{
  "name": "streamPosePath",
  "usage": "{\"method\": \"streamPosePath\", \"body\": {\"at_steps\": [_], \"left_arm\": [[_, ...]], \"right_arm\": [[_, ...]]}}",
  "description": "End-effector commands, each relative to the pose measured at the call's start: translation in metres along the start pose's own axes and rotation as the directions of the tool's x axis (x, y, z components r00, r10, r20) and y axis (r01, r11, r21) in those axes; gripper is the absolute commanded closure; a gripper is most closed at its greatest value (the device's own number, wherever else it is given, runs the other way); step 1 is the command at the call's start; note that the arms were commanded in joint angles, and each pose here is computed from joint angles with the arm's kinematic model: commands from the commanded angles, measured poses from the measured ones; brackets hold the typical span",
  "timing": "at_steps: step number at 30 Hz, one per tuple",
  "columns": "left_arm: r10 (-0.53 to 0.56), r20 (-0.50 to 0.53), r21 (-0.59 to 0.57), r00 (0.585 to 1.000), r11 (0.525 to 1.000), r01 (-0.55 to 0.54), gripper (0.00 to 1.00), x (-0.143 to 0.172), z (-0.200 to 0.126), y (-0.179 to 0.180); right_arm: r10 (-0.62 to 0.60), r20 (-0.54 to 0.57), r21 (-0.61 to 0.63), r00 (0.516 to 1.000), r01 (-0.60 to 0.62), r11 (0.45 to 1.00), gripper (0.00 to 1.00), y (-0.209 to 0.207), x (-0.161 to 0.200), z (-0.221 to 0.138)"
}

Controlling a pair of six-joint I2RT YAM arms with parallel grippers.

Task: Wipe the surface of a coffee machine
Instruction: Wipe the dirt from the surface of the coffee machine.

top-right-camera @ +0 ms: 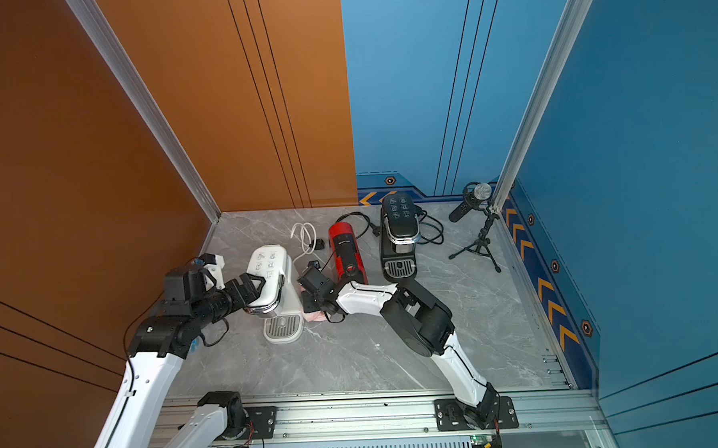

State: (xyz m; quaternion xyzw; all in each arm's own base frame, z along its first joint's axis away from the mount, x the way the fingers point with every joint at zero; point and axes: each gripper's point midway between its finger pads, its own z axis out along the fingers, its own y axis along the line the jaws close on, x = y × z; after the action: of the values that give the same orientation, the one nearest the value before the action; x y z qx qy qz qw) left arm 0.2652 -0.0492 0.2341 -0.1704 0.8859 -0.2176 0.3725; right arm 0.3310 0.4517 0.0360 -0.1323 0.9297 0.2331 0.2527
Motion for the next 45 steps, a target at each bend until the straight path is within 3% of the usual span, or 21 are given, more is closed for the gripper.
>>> {"method": "streamPosePath", "body": {"at_steps": [1,9,13,17,25,36,39,42,45], "left_arm": [[-0.001,-0.078,-0.059,0.997,0.998,-0.004,0.08,0.022,0.007,0.016],[0.008,-0.064,-0.034,0.998,0.999,-0.010,0.08,0.018,0.001,0.009],[0.005,-0.060,-0.034,0.998,0.999,-0.007,0.08,0.018,0.000,0.009],[0.002,-0.055,-0.026,0.998,1.000,-0.004,0.08,0.015,-0.001,0.006],[-0.003,-0.058,-0.027,0.998,1.000,0.002,0.08,0.015,0.000,0.006],[-0.012,-0.071,-0.030,0.997,1.000,0.010,0.08,0.019,0.002,0.007],[-0.014,-0.076,-0.026,0.997,1.000,0.012,0.08,0.020,0.003,0.006],[-0.013,-0.068,-0.018,0.998,1.000,0.012,0.08,0.019,0.001,0.004],[-0.012,-0.060,-0.007,0.998,1.000,0.011,0.08,0.018,-0.002,0.002]], "right_arm": [[-0.025,-0.020,-0.075,1.000,0.023,0.997,1.00,0.029,0.005,-0.015],[-0.040,0.200,-0.182,0.979,0.077,0.980,1.00,0.063,-0.079,-0.118],[-0.014,0.249,-0.233,0.968,0.074,0.970,1.00,0.073,-0.105,-0.141],[0.012,0.223,-0.228,0.975,0.041,0.973,1.00,0.071,-0.101,-0.122],[0.070,0.145,-0.140,0.987,-0.050,0.989,1.00,0.039,-0.057,-0.058],[0.034,0.010,-0.061,0.999,-0.034,0.998,1.00,0.023,0.014,-0.009],[0.030,0.030,-0.081,0.999,-0.028,0.996,1.00,0.028,0.008,-0.028],[0.014,0.134,-0.155,0.991,0.007,0.988,1.00,0.048,-0.024,-0.090],[0.032,0.182,-0.234,0.983,0.012,0.972,1.00,0.061,-0.031,-0.137]]}}
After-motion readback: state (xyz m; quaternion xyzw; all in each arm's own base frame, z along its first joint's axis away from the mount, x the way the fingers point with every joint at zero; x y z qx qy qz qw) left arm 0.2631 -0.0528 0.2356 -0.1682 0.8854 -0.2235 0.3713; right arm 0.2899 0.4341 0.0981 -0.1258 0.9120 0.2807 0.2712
